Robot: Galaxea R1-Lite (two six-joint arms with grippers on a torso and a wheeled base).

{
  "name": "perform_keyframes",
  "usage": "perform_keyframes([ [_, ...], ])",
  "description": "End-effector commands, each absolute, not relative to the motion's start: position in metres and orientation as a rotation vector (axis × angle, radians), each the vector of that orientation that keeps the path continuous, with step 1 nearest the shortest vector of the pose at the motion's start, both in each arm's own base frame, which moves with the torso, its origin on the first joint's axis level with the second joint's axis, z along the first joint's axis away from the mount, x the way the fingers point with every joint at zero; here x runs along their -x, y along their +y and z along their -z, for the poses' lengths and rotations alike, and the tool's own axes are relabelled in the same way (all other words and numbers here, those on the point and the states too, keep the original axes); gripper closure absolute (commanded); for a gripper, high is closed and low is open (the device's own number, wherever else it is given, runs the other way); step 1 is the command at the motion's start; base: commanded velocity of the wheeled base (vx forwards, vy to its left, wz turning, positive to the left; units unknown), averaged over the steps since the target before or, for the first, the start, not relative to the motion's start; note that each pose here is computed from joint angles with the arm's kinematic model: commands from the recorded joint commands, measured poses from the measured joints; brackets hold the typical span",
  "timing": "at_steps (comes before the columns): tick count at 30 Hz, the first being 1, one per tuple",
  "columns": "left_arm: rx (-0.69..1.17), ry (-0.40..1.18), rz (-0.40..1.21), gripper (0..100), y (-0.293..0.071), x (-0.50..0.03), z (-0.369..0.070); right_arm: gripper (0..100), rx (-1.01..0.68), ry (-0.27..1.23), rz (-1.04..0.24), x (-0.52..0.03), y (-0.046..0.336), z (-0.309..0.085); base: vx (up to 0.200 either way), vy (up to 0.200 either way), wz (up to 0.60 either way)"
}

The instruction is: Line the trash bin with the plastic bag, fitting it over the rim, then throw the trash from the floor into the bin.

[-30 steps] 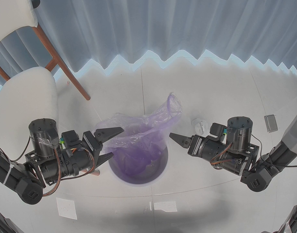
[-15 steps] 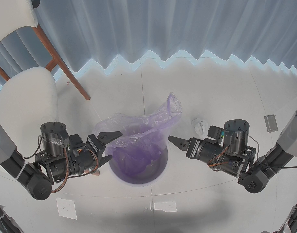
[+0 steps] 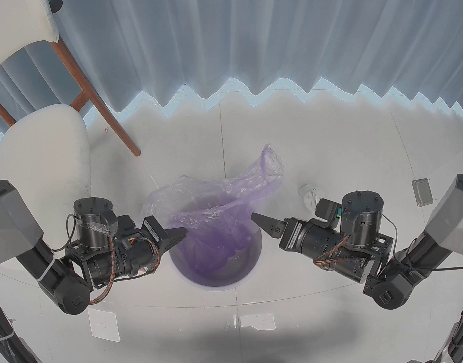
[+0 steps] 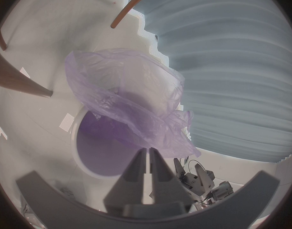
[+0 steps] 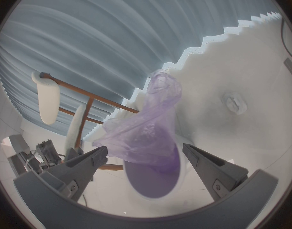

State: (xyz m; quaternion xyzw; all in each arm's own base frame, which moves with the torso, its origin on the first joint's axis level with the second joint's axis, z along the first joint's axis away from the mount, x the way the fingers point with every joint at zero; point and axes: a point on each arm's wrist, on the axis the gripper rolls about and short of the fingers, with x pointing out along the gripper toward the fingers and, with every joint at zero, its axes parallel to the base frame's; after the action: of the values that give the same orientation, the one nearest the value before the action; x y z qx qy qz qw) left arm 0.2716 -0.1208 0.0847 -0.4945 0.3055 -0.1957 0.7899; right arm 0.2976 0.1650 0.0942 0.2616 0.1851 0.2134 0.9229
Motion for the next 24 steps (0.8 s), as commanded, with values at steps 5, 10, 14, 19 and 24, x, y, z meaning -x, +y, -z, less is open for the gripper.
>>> perform_keyframes([
  [5, 1.063, 0.649, 0.429, 100, -0.121, -0.271, -0.084, 0, -0.632, 0.438, -0.472, -0.295, 0.192, -0.078, 0.0, 0.0, 0.0],
  [10, 1.072, 0.596, 0.449, 100, -0.116, -0.269, -0.091, 0, -0.647, 0.449, -0.464, -0.299, 0.193, -0.074, 0.0, 0.0, 0.0],
  [14, 1.082, 0.53, 0.503, 100, -0.11, -0.258, -0.104, 0, -0.651, 0.438, -0.462, -0.3, 0.192, -0.076, 0.0, 0.0, 0.0],
  [19, 1.083, 0.502, 0.526, 100, -0.112, -0.257, -0.108, 0, -0.649, 0.438, -0.462, -0.3, 0.191, -0.075, 0.0, 0.0, 0.0],
  [24, 1.113, 0.455, 0.507, 0, -0.105, -0.27, -0.114, 0, -0.649, 0.438, -0.462, -0.3, 0.191, -0.075, 0.0, 0.0, 0.0],
])
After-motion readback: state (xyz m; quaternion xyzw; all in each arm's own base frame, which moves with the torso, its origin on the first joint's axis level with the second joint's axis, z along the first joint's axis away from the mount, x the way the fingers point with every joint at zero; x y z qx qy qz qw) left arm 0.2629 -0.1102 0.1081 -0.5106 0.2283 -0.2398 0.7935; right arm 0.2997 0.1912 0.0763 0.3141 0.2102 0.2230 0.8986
